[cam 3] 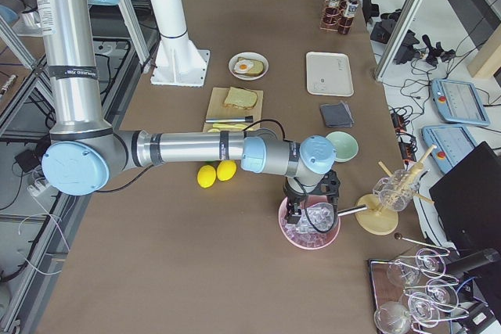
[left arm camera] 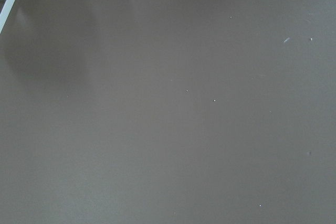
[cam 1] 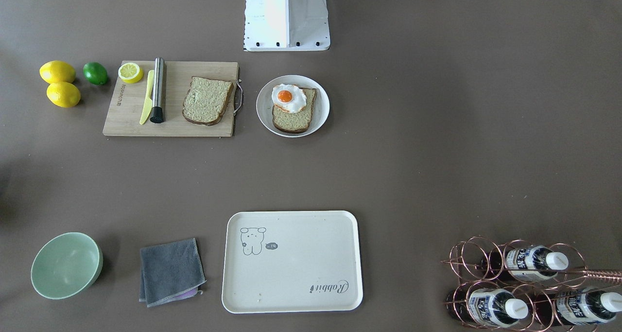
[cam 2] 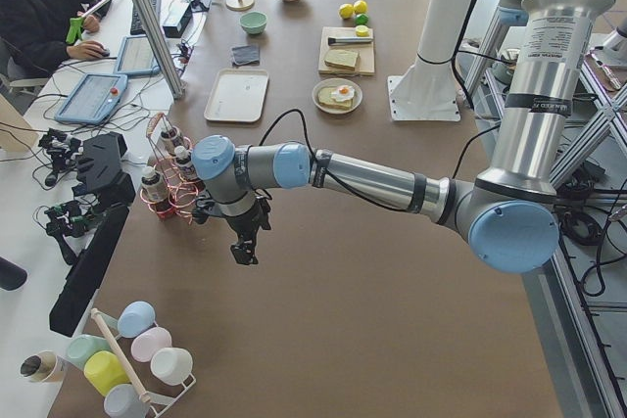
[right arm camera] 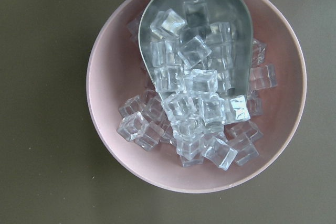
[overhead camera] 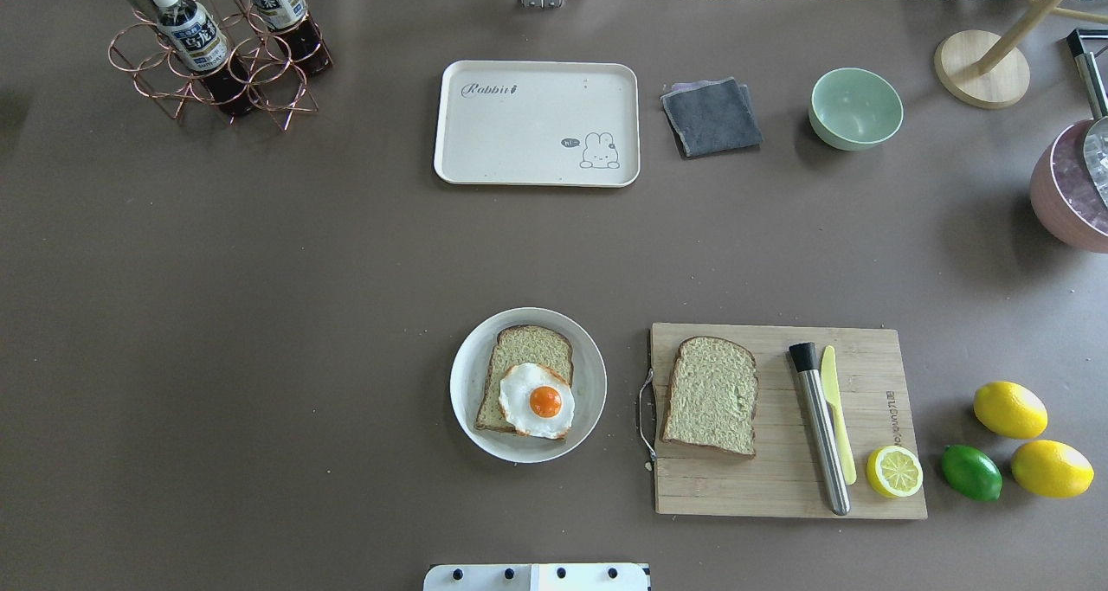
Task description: Make sandwich and place on tray
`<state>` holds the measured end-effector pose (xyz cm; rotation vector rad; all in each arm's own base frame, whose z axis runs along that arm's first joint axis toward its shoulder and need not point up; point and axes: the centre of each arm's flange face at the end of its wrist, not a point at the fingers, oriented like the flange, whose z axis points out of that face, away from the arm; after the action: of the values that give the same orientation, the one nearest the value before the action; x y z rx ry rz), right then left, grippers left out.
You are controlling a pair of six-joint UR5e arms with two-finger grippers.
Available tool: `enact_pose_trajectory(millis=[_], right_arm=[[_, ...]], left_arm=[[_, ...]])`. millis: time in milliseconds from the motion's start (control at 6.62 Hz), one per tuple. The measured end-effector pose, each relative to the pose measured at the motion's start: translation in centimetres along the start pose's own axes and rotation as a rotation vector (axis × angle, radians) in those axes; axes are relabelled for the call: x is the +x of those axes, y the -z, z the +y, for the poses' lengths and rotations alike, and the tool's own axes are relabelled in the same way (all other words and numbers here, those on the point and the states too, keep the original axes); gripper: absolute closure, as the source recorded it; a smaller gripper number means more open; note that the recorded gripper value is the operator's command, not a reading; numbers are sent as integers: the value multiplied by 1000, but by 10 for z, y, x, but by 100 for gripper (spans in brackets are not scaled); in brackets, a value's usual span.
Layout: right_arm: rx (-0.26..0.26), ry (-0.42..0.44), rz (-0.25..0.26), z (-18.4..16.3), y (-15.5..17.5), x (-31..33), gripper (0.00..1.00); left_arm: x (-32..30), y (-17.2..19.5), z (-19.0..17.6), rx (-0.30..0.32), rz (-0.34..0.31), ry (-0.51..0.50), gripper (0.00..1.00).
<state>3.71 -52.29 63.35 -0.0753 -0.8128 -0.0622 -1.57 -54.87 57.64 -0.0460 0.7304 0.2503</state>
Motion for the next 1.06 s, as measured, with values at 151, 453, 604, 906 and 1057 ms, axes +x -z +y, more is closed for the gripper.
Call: enact_pose_trajectory(millis=[151,453,604,906,1057], right_arm=[[0,0,0,0,0,0,0],[0,1,0,-1,0,-1,0],[0,1,0,-1,1,-1,0],[0,1,0,-1,0,-1,0],[0,1,0,-1,0,-1,0]], left_arm=[[1,1,-1,2,0,-4,2],[2,2,-2,5,0,-6,2],[2,2,-2,5,0,-6,2],[3,2,-2,4,0,-7,2],[2,2,-2,3,0,-6,2]])
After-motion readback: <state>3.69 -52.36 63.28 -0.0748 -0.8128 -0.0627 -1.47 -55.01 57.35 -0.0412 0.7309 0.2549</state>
